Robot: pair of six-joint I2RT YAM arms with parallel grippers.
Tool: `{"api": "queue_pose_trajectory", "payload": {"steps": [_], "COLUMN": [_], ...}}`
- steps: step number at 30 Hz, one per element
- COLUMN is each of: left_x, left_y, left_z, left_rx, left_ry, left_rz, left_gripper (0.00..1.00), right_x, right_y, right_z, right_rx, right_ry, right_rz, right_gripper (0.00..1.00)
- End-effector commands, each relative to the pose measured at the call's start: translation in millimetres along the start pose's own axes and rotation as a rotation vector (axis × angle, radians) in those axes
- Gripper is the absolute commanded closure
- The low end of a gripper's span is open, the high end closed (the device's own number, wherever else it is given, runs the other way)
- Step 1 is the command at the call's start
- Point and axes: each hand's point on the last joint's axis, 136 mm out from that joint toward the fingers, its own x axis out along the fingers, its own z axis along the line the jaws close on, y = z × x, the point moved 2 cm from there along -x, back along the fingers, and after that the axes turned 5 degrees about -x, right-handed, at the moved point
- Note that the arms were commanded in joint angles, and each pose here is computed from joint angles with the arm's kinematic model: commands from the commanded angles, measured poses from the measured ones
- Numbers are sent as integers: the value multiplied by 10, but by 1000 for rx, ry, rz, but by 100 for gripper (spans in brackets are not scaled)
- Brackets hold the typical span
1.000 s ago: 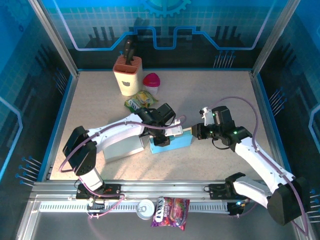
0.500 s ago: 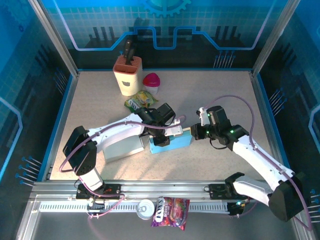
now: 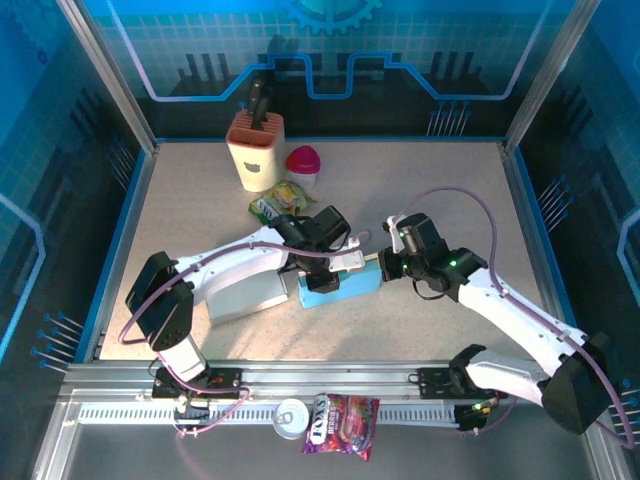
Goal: Fold the paper box
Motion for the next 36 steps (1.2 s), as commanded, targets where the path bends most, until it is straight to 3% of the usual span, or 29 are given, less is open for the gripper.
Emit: {"api": "queue_pose_trajectory", "payload": {"steps": [1,5,17,19,25,31,36], "left_x": [-39,-88,-184,-206,-434,-912,-1022], "left_y": [-108,-98,-41,-26,-80,37,508], "left_z": [27,85,146,147,162,295,214], "left_rx": [13,-17,-97,-106,-165,-409,-686], "left_ry": [-7,-40,-105,-115,-159,-298,-317], "left_rz": [-52,-87,-155,-165,-289,-424,-364], "left_gripper": [62,54,47,41,41,48,56], "right_x": [34,47,81,89,91,69,57], "right_y": [119,138,221,238,265,235,214], "right_z": [-79,-76,43,53,74,89,99], "right_rx": [-39,-50,-56,-55,-49,-33,-18], "right_ry": [96,120,140,149,164,168,174], "right_rz": [47,43,44,45,41,43,56], "right_gripper": [100,100,100,100,100,100,100]}}
